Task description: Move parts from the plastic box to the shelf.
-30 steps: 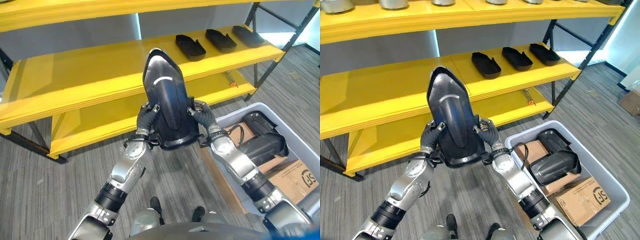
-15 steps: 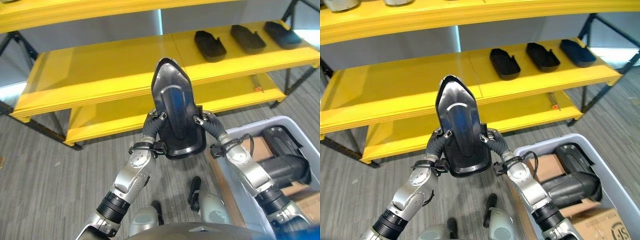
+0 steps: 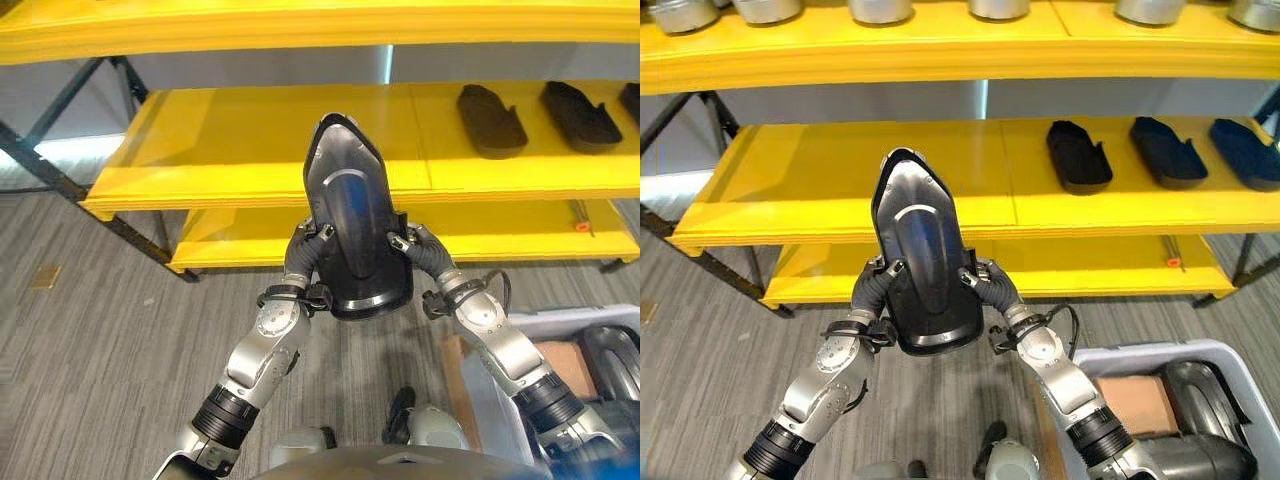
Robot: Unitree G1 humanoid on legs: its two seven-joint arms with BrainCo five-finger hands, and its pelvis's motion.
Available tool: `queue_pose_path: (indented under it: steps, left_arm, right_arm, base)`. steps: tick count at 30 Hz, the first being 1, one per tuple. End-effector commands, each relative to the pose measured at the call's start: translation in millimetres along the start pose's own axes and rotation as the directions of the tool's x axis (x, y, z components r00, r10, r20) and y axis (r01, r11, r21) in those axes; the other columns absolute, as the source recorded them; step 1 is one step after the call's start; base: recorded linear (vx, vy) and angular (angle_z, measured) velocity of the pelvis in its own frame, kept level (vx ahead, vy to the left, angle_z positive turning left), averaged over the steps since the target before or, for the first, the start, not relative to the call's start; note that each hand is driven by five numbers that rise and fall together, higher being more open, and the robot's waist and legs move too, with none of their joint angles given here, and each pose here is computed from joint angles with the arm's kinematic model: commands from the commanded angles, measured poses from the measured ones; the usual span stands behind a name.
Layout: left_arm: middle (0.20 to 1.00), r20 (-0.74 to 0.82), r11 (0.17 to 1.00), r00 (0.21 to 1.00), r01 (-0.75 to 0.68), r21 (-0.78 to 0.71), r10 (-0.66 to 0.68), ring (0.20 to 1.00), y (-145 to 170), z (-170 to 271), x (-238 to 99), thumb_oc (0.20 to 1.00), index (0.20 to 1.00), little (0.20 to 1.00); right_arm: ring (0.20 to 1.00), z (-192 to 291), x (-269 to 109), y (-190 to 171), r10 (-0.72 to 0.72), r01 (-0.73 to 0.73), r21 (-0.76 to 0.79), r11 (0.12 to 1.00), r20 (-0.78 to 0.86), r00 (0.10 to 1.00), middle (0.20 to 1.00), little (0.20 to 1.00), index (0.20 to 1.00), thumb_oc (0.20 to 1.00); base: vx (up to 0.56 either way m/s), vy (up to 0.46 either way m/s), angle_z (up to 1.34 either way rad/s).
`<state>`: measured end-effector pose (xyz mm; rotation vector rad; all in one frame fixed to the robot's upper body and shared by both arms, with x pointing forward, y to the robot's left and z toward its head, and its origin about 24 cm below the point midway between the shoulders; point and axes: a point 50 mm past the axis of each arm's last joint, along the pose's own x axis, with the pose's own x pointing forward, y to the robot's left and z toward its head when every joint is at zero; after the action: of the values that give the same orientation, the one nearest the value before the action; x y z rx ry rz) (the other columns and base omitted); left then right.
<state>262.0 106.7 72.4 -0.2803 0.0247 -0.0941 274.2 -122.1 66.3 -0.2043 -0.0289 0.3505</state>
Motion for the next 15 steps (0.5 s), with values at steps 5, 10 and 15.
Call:
queue_pose_path:
  steps: [5,10,15]
  left_arm:
    - [0.200,0.233,0.992,0.964,-0.119,-0.051,0.127,0.200,42.9,41.9,-0.4,0.200,0.200,0.200]
    - [0.200,0.245,0.989,0.959,-0.138,-0.047,0.145,0.200,49.9,37.7,-3.5,0.200,0.200,0.200]
    - [0.200,0.244,0.993,0.964,-0.114,0.022,0.105,0.200,51.1,39.9,9.5,0.200,0.200,0.200]
  right_arm:
    - [0.200,5.2,1.9,-1.1,-0.035,0.029,0.072,0.997,0.077,0.996,0.200,0.200,0.200,0.200]
    - [0.200,1.0,2.3,1.8,-0.009,0.006,0.061,0.998,0.052,0.999,0.200,0.200,0.200,0.200]
    - [0.200,-7.2,1.8,-0.9,-0.025,0.023,0.069,0.997,0.032,0.999,0.200,0.200,0.200,0.200]
  base:
    - [0.13,0.155,0.04]
    - [0.22,0.314,-0.43]
    - [0.23,0.429,-0.57]
